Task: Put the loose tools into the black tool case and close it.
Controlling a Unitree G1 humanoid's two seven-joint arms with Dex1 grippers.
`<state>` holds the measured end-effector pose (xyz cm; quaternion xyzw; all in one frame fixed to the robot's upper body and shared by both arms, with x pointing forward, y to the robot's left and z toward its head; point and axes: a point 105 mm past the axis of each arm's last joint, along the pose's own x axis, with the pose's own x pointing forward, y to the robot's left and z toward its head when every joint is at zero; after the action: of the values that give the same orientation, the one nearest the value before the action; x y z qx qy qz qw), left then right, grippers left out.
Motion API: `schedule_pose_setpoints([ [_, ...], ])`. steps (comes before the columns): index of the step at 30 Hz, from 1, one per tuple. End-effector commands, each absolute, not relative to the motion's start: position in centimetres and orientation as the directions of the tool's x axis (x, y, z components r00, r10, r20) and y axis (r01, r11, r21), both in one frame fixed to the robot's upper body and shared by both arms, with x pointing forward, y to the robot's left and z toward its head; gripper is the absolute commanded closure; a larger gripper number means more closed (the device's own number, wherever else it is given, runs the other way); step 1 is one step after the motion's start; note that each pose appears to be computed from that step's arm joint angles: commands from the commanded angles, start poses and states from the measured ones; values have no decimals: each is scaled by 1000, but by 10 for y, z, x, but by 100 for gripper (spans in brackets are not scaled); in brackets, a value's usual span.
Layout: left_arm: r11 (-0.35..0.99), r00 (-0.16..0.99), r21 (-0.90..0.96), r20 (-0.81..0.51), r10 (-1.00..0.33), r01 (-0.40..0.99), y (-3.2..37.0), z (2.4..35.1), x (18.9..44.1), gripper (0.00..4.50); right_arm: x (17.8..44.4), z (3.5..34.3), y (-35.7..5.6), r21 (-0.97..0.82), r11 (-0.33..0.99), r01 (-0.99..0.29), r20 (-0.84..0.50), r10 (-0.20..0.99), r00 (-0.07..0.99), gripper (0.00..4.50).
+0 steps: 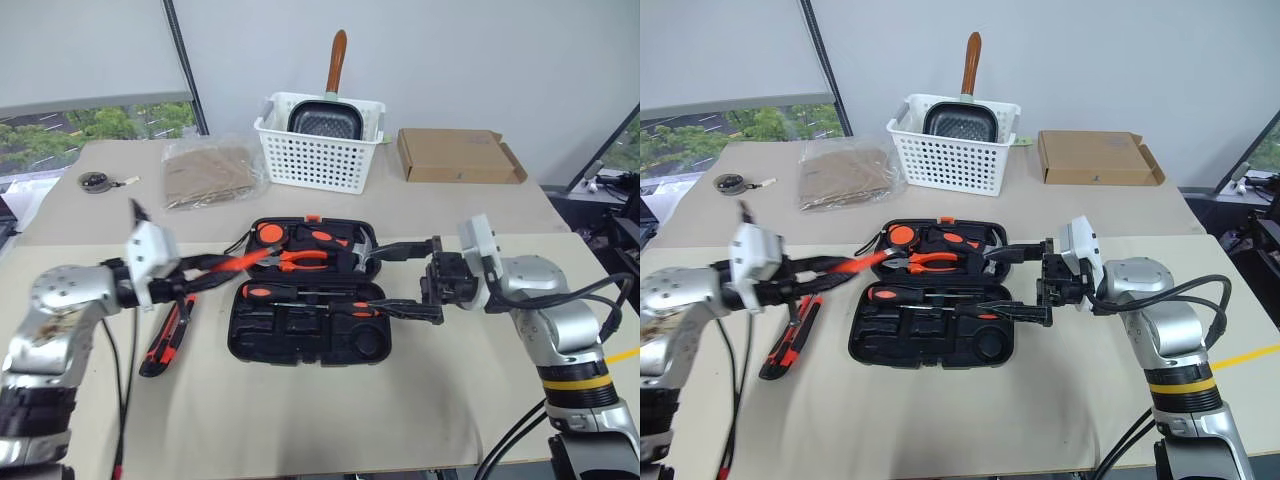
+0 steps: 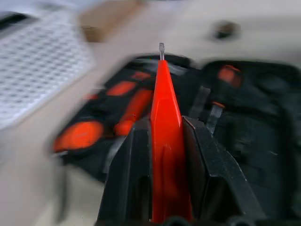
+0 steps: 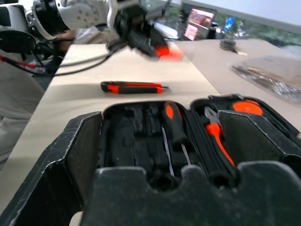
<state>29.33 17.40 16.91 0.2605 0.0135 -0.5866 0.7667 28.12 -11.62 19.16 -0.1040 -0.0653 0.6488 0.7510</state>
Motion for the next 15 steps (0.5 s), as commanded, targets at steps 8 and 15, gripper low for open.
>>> schedule_pose_setpoints([
  [8,-191,51,373,-550,-833,908,150,141,310,404,266,192,-135,-306,239,-921,-67,960,271,0],
  [15,-183,52,350,-567,-822,919,140,130,318,404,260,194,-135,-319,277,-906,-61,948,312,0],
])
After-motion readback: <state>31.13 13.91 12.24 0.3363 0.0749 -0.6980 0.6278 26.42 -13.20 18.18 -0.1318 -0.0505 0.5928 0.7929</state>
